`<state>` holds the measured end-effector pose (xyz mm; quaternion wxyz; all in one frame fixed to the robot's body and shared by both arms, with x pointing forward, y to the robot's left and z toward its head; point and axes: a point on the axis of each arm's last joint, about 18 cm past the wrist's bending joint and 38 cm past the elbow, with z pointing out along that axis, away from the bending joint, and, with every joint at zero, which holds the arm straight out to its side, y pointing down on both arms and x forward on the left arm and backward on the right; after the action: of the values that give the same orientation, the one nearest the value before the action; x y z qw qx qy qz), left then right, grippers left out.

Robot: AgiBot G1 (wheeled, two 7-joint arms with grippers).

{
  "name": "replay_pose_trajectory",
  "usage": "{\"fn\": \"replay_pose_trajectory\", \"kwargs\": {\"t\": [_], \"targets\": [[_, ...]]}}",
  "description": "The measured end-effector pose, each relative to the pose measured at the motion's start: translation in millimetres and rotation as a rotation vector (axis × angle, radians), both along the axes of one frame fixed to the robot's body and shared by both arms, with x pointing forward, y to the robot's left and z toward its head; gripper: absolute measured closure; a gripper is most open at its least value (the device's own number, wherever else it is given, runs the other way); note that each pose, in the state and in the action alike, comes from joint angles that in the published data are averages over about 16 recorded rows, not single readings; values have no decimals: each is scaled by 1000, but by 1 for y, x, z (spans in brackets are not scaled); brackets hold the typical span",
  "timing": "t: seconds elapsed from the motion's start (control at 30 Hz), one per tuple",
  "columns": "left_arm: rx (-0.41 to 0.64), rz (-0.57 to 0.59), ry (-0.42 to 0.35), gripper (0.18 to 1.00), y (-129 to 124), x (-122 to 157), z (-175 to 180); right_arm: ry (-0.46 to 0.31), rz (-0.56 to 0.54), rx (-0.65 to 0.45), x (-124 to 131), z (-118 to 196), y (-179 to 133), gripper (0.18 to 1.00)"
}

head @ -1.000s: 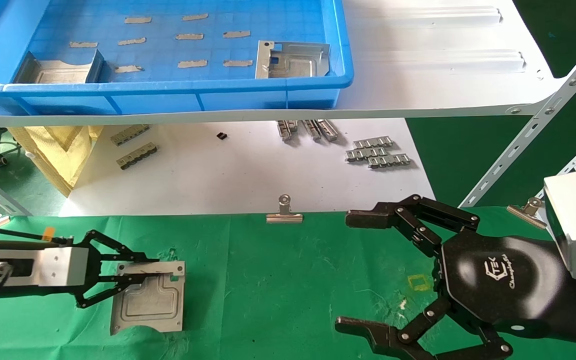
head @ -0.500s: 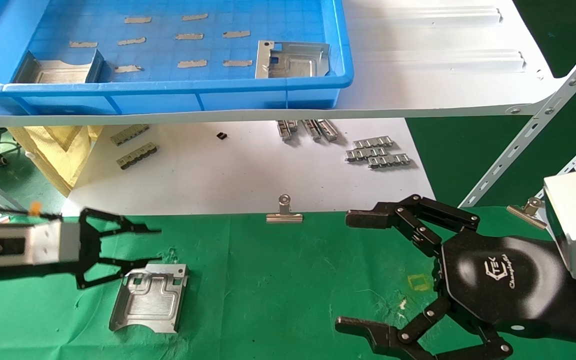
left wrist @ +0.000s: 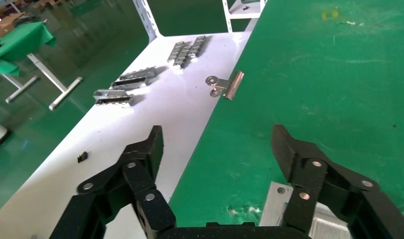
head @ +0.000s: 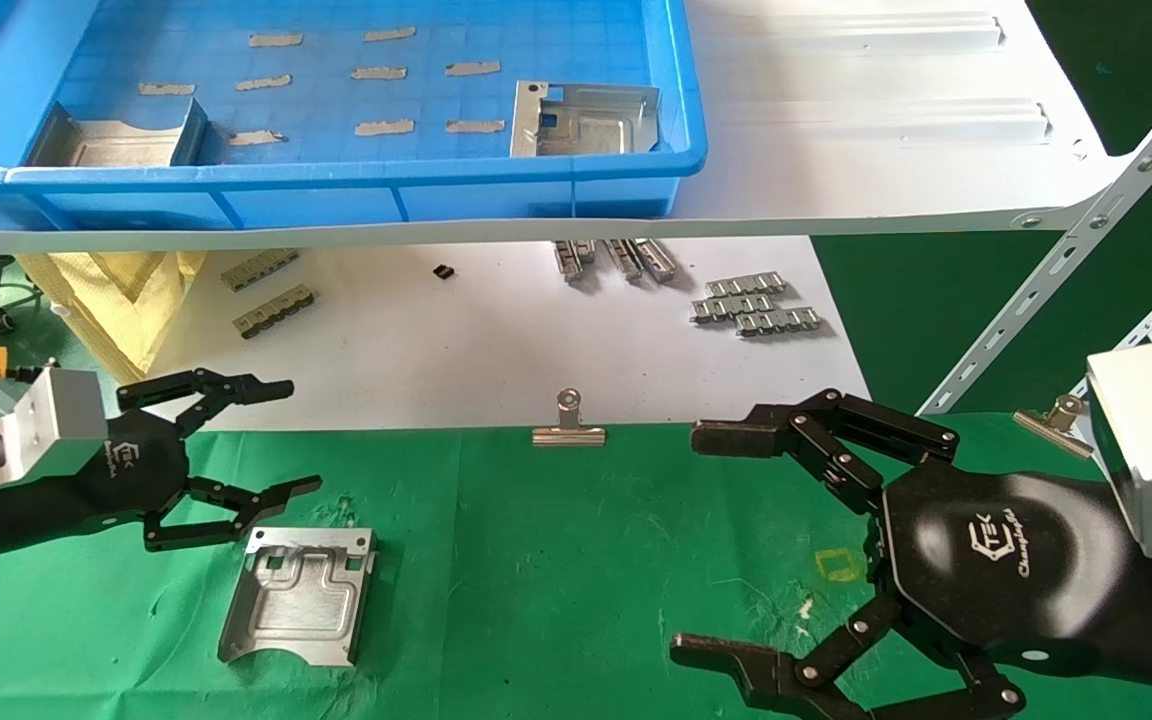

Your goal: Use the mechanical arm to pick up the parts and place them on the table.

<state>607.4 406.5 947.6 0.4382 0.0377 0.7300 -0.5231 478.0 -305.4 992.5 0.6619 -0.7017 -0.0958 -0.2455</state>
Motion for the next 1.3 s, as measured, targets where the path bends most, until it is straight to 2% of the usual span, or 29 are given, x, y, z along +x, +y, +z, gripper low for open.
{"fn": "replay_pose_trajectory", "kwargs": {"t": [0.27, 0.47, 0.87, 1.3], "targets": [[8, -15, -5, 320, -4, -1, 3, 0, 0, 0, 0, 0, 0, 178], [-14, -43, 3, 242, -11, -5, 6, 0, 0, 0, 0, 0, 0, 178], [-78, -127, 32, 185, -32, -21, 17, 0, 0, 0, 0, 0, 0, 178], [-129, -220, 73, 184, -55, -47, 29, 0, 0, 0, 0, 0, 0, 178]]}}
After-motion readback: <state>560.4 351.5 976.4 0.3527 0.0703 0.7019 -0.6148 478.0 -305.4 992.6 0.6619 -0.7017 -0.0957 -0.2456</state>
